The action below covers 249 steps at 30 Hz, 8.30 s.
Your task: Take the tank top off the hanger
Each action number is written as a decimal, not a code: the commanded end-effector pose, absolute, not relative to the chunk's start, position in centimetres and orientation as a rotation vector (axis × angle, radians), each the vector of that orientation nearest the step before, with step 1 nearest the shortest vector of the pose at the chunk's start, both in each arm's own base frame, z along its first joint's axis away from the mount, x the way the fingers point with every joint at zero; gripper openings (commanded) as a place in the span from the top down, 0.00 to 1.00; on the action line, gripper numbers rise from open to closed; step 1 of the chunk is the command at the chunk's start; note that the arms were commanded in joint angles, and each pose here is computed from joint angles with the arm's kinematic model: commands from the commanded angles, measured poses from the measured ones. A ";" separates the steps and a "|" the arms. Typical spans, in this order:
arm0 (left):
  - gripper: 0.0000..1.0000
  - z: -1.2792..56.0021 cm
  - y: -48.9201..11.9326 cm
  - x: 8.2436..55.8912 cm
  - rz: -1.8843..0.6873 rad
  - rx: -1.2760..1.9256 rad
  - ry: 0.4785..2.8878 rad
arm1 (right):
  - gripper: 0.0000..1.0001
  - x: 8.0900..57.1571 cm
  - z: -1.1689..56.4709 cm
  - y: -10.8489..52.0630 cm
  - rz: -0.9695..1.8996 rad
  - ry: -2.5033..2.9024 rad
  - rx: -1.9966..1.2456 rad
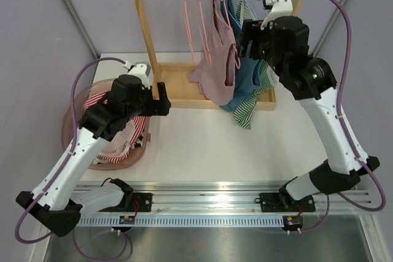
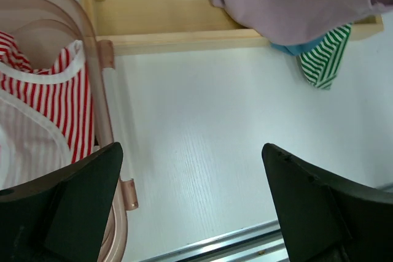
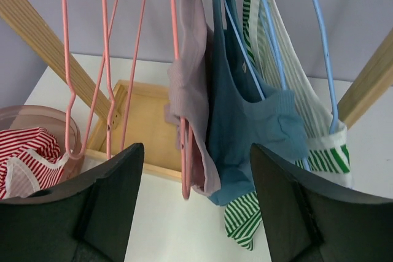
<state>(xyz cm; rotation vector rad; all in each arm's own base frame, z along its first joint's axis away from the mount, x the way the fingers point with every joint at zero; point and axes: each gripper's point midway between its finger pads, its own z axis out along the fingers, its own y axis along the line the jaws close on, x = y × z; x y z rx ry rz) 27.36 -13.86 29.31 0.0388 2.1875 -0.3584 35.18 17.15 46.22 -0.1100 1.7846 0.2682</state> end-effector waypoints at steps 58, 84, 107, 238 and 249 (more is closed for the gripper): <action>0.01 37.8 -16.1 21.4 -0.555 0.202 1.858 | 1.00 36.1 53.9 19.0 0.491 1.553 -0.210; 0.09 52.4 -32.1 21.8 -0.549 0.532 1.420 | 1.00 11.9 52.3 15.4 0.926 1.548 -0.481; 1.00 46.0 -24.8 27.8 -0.233 0.216 1.623 | 1.00 12.5 48.8 15.3 0.852 1.578 -0.557; 0.01 12.5 -34.2 19.0 -0.493 0.743 2.311 | 0.01 23.6 46.6 16.2 0.593 1.548 -0.255; 0.01 2.5 -35.7 18.1 -0.326 0.832 2.482 | 0.00 17.4 42.8 16.9 0.776 1.580 -0.439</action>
